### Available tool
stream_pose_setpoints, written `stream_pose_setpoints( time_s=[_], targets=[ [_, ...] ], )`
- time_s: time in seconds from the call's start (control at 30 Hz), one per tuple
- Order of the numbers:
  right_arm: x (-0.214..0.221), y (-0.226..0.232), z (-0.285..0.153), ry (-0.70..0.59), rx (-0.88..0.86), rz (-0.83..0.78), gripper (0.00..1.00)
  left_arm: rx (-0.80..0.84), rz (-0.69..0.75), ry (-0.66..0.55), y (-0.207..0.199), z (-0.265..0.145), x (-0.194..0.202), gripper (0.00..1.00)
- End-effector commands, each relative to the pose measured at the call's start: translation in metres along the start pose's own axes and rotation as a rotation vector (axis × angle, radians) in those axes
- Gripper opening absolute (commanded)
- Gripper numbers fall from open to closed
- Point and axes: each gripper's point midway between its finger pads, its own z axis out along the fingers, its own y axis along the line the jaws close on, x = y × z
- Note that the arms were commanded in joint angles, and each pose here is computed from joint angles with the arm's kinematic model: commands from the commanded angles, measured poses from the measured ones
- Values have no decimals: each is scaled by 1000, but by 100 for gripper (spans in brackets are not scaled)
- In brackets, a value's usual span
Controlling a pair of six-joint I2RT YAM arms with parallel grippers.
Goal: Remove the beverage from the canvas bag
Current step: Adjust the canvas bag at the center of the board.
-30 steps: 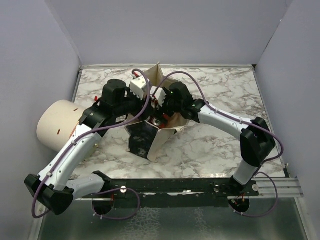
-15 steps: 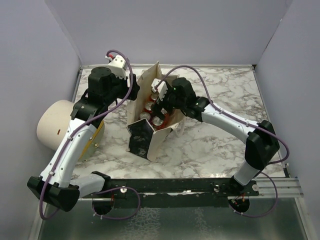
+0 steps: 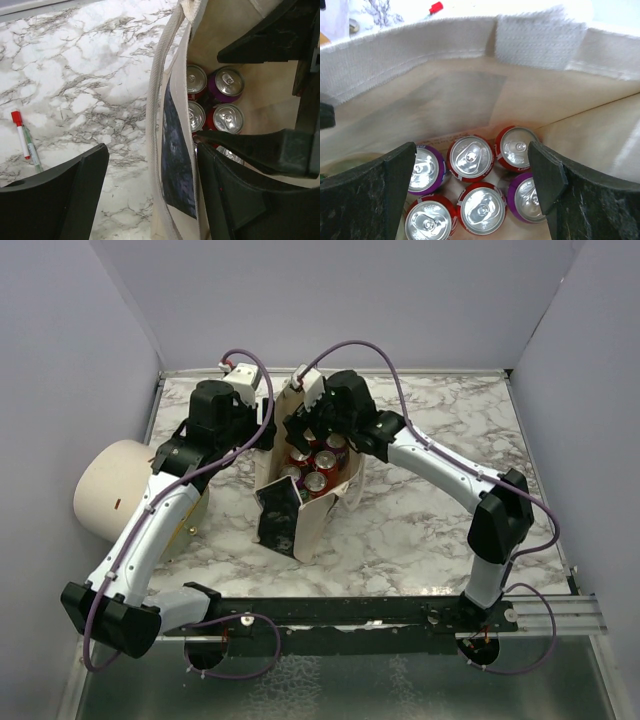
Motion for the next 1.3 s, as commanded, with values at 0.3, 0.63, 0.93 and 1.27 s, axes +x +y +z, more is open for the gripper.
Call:
stream_pose_setpoints(
  time_s=[0.3, 0.63, 0.93, 1.27],
  targets=[
    [48, 15, 2, 38, -73, -222, 86, 48, 55, 53, -5, 17, 9, 37],
    [50, 23, -1, 61, -104, -175, 74, 164, 56, -45, -28, 14, -28, 0],
    [43, 9, -17, 24, 5, -117, 64, 279, 82, -146, -48, 15, -41, 0],
    [72, 0, -14, 129, 23, -207, 55, 302, 69, -171, -52, 18, -49, 0]
  ],
)
